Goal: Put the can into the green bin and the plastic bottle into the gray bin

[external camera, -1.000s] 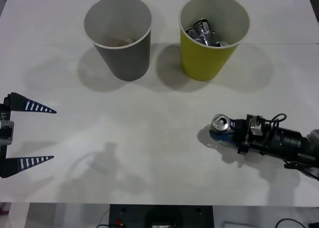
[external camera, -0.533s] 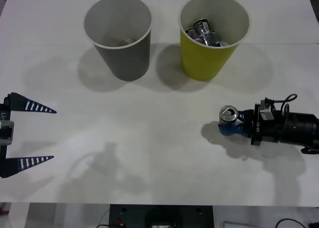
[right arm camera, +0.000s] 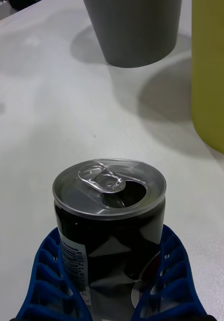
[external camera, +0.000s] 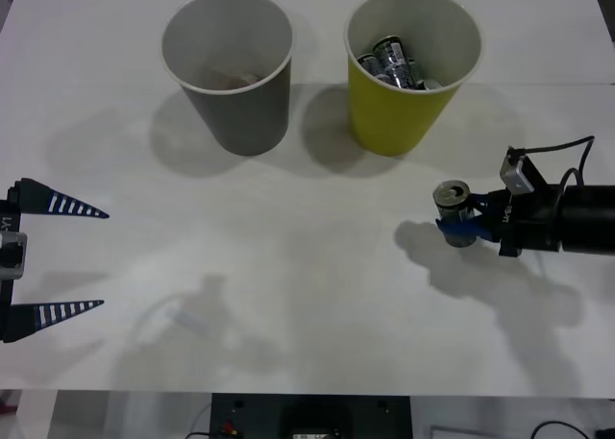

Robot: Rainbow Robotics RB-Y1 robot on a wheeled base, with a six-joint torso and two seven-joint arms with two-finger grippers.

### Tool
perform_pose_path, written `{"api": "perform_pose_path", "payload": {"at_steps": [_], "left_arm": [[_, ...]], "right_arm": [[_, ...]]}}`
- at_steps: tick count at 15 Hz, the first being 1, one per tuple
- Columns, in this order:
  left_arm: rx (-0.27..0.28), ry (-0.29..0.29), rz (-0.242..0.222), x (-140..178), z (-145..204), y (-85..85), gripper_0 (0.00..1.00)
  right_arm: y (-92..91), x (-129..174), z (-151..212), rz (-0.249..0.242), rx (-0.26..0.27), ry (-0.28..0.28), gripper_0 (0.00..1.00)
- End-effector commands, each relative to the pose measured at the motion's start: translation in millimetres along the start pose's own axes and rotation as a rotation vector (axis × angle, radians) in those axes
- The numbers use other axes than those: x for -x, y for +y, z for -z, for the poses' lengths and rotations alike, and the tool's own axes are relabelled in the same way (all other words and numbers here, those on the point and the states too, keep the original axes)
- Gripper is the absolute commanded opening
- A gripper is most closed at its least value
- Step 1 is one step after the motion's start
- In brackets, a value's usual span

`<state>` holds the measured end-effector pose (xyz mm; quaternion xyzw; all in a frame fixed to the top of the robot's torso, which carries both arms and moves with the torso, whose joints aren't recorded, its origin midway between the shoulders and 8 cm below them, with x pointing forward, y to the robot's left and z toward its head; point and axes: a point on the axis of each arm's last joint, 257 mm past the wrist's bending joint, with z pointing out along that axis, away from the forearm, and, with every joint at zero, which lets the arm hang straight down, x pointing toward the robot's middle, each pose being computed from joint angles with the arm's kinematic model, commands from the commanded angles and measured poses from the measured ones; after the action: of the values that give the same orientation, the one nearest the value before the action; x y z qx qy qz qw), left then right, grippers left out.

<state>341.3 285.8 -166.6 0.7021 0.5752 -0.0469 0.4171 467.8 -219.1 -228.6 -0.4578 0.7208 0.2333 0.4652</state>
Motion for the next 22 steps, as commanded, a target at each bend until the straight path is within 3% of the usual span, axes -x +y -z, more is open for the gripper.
{"api": "perform_pose_path", "payload": {"at_steps": [1, 4, 8, 12, 15, 18, 22], "left_arm": [[0.000, 0.000, 0.000, 0, 0, 0.0, 1.00], [0.000, 0.000, 0.000, 0, 0, 0.0, 1.00], [0.000, 0.000, 0.000, 0, 0, 0.0, 1.00], [0.000, 0.000, 0.000, 0, 0, 0.0, 1.00], [0.000, 0.000, 0.000, 0, 0, 0.0, 1.00], [0.000, 0.000, 0.000, 0, 0, 0.0, 1.00], [0.000, 0.000, 0.000, 0, 0, 0.0, 1.00]], "right_arm": [[1.4, 17, 14, -0.111, -0.051, 0.083, 0.00], [-1.2, 34, 31, -0.221, -0.091, 0.133, 0.00], [-3.2, 62, 63, -0.303, -0.144, 0.183, 0.00], [2.4, 101, 83, -0.395, -0.136, 0.180, 0.00], [-7.4, 128, 98, -0.381, -0.127, 0.197, 0.00], [-22.7, 158, 114, -0.318, -0.135, 0.263, 0.00], [-49.4, 197, 101, -0.244, -0.164, 0.332, 0.00]]}}
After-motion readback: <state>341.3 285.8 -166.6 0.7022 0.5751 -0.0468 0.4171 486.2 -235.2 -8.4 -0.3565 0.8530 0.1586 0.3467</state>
